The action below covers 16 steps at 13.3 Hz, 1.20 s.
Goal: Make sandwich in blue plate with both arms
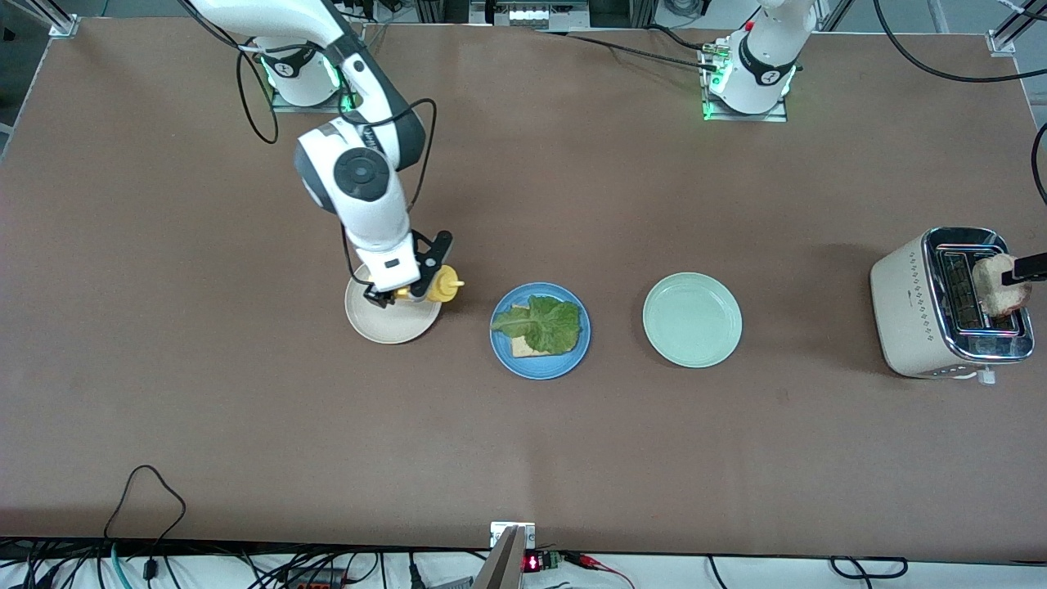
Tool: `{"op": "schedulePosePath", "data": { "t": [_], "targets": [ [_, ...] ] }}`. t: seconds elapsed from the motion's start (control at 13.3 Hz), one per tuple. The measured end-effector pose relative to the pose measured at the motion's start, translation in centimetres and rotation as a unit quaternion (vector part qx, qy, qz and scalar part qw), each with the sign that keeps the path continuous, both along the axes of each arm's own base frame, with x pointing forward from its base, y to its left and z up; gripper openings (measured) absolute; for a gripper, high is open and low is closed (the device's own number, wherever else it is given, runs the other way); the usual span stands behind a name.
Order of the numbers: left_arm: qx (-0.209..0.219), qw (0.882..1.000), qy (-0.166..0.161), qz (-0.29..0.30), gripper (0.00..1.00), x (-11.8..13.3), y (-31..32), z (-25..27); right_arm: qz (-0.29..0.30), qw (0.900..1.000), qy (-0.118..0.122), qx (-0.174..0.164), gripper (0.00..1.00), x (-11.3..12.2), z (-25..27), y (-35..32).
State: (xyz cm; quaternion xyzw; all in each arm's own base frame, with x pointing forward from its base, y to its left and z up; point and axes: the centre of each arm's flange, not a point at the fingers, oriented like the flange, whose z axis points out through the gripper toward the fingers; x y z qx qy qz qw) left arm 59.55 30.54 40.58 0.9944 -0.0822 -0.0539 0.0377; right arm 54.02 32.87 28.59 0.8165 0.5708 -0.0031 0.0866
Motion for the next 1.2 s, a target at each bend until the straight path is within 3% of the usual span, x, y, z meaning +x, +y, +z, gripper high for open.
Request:
{"op": "schedulePosePath", "data": {
  "t": [0.3,0.6,1.2],
  "targets": [
    [-0.008,1.000,0.014,0.000,0.96,-0.4,-0.2,-1.6,0.017,1.000,0.004,-0.023,0.67,-1.1,-3.7,3.0],
    [-0.009,1.000,0.018,0.005,0.88,-0.9,0.4,-2.0,0.023,0.999,0.008,-0.035,0.67,-0.6,-6.1,3.8],
    [-0.001,1.000,0.023,0.006,0.71,-1.1,1.4,-3.4,0.022,0.999,0.004,-0.048,0.67,0.2,-5.8,3.6]
  ]
}}
